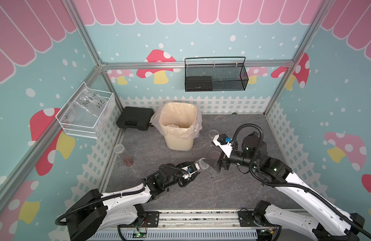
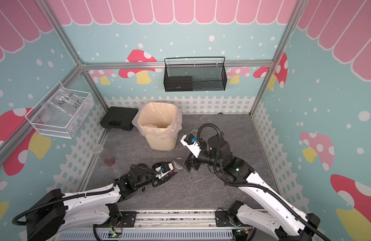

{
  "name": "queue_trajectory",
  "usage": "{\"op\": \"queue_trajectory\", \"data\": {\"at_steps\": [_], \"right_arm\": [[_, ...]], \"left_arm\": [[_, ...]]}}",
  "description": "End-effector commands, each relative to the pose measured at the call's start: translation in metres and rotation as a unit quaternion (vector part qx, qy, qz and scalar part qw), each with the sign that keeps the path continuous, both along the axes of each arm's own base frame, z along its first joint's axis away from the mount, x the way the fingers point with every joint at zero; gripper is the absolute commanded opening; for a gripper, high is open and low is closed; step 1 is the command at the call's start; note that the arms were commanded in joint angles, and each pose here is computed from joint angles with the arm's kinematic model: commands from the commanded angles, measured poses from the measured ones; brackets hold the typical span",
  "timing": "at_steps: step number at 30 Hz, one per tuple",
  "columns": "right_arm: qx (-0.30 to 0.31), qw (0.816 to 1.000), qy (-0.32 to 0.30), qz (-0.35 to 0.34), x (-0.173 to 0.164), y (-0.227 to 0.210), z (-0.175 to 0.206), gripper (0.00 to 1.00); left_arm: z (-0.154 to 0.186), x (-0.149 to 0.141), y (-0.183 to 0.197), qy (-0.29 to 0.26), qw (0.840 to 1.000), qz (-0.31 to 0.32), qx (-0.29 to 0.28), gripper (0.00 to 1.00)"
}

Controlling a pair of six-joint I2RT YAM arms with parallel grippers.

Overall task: Empty the moldy dried flower tea in the jars
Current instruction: Unscrew the lid from the jar.

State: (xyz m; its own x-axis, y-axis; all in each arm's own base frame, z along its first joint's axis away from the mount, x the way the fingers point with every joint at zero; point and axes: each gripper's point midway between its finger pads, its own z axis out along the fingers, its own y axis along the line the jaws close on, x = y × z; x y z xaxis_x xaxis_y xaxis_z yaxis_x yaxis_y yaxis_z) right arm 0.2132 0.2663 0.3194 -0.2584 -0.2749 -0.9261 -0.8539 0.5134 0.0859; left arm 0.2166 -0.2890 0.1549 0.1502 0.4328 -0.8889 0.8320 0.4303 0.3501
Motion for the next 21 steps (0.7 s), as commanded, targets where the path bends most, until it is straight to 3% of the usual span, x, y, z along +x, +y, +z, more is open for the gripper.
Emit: {"op": "queue_trajectory", "data": {"at_steps": [1, 4, 17, 21], "right_arm": [[0.008, 0.982, 0.165, -0.086, 0.008, -0.004, -0.032, 0.94], [-0.016, 0.974, 0.21, -0.084, 0.006, 0.001, -0.053, 0.91], [-0.048, 0.959, 0.276, -0.049, -0.007, 0.012, -0.101, 0.79], [-0.053, 0.957, 0.284, -0.035, -0.01, 0.015, -0.106, 0.64]], "left_arm": [[0.006, 0.005, -0.002, -0.016, 1.0, 0.004, 0.007, 0.03], [0.007, 0.005, -0.003, -0.016, 1.0, 0.001, 0.006, 0.03], [0.01, 0.004, -0.006, -0.014, 1.0, -0.004, 0.001, 0.03], [0.009, 0.004, -0.006, -0.014, 1.0, -0.004, 0.003, 0.03]]}}
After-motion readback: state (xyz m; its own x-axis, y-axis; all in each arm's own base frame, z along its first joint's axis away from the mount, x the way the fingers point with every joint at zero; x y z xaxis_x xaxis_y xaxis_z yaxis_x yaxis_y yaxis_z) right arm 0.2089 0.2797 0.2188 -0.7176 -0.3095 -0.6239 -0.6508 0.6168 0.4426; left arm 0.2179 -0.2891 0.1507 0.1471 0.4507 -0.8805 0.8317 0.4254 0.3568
